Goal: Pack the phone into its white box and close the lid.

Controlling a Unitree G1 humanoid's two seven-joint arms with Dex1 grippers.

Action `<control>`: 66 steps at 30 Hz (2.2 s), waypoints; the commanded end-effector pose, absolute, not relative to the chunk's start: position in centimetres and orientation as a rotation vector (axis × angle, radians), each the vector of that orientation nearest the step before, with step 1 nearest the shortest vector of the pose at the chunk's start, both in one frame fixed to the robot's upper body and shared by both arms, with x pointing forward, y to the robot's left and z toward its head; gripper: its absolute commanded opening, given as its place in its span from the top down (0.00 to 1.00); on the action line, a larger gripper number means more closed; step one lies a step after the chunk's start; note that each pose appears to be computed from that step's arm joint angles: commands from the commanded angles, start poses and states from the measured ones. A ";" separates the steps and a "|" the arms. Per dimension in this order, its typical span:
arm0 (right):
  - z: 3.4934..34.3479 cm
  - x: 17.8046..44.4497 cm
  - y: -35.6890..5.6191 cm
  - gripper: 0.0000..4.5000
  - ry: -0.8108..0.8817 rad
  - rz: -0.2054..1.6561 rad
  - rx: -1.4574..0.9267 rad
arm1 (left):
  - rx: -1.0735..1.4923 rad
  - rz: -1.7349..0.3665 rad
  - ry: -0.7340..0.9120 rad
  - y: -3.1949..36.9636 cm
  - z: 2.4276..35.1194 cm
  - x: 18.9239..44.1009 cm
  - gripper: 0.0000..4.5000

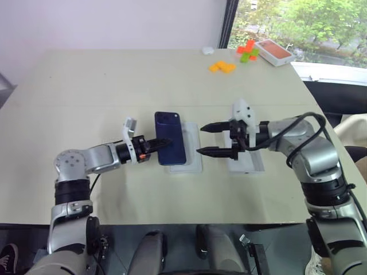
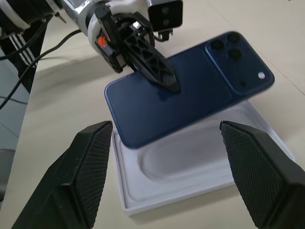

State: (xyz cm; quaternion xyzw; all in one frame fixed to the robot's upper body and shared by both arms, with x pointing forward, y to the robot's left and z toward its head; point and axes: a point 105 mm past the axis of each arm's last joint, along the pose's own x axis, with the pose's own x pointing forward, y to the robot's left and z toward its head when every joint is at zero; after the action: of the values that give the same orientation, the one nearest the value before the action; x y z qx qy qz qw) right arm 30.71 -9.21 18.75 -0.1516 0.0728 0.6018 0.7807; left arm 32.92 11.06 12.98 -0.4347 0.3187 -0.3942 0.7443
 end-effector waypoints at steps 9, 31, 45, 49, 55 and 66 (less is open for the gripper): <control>19.2 30.9 -9.0 0.16 0.104 1.272 -0.355 | -0.953 -0.856 0.689 9.1 13.4 33.7 1.00; 19.1 31.3 -8.8 0.15 0.102 1.253 -0.381 | -0.814 -0.937 0.743 7.7 14.3 33.0 0.01; 19.1 31.9 -8.6 0.15 0.099 1.252 -0.386 | -0.726 -0.905 0.720 9.1 14.7 32.5 0.01; 19.1 32.0 -8.3 0.15 0.095 1.256 -0.387 | -0.696 -0.920 0.715 8.8 14.7 32.2 0.01; 19.1 32.0 -8.2 0.15 0.093 1.258 -0.385 | -0.688 -0.908 0.699 10.0 15.4 32.2 0.01; 19.5 32.3 -7.7 0.15 0.076 1.256 -0.369 | -0.640 -0.942 0.683 8.9 15.5 32.0 0.01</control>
State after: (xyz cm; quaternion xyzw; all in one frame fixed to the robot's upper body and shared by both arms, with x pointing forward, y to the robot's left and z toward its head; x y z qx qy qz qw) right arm 32.25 -7.71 18.18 -0.1617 0.0600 0.5854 0.7922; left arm 32.11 8.64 14.04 -0.3186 0.3447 -0.4236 0.7747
